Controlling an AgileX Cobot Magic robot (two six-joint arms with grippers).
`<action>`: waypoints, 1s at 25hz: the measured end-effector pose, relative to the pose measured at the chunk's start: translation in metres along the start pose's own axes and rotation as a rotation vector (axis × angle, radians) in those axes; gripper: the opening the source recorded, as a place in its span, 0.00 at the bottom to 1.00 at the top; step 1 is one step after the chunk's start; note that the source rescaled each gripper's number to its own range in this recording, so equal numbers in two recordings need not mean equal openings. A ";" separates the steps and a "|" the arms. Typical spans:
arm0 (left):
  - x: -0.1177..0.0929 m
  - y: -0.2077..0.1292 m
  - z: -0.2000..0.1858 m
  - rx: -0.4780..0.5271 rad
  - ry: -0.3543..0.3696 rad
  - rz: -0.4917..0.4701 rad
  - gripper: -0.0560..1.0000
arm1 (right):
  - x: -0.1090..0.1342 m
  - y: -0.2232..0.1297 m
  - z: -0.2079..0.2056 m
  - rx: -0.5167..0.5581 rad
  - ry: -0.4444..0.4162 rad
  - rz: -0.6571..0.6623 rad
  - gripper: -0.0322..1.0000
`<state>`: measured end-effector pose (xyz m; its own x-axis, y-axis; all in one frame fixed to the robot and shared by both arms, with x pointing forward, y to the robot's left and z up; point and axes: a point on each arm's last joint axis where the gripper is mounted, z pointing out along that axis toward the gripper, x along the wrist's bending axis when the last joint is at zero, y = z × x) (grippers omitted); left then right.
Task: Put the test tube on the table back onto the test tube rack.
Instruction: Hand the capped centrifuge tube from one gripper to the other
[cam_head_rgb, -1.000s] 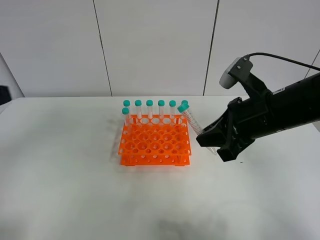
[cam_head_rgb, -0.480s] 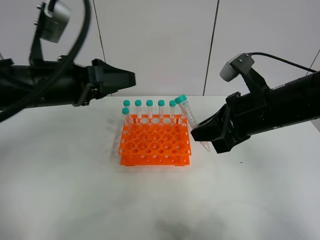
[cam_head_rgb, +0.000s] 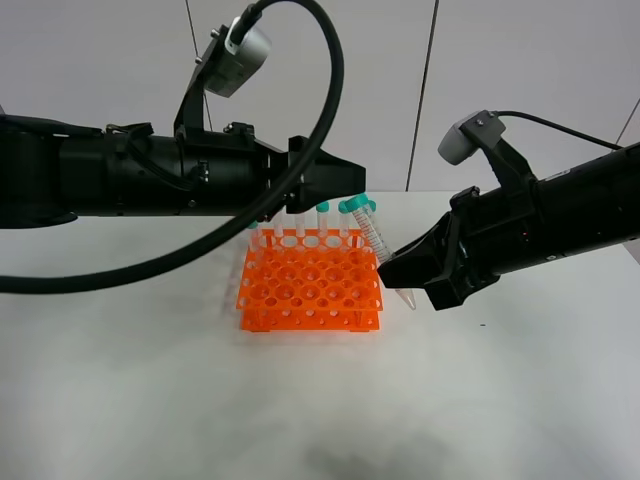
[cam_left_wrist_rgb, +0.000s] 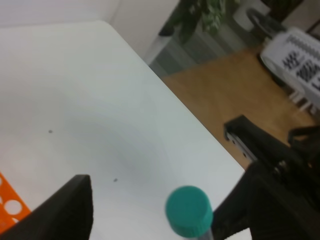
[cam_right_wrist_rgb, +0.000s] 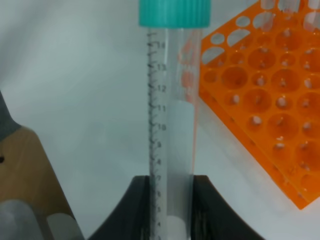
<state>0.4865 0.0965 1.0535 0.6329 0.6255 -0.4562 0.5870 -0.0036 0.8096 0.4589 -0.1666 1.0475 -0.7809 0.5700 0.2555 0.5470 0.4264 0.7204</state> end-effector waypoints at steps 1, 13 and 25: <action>-0.001 -0.001 0.002 0.007 -0.005 0.001 0.90 | 0.000 0.000 0.000 -0.002 0.001 0.002 0.06; -0.010 -0.006 0.006 0.027 -0.036 -0.004 0.90 | 0.015 0.006 0.011 -0.028 -0.028 -0.015 0.06; -0.008 -0.006 0.006 0.023 -0.017 -0.008 0.90 | 0.013 0.007 0.011 -0.030 -0.052 0.015 0.06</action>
<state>0.4813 0.0869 1.0501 0.6364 0.6125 -0.4689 0.6034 -0.0167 0.7972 0.4557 -0.1485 1.0483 -0.7557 0.6122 0.2328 0.5483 0.3969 0.7361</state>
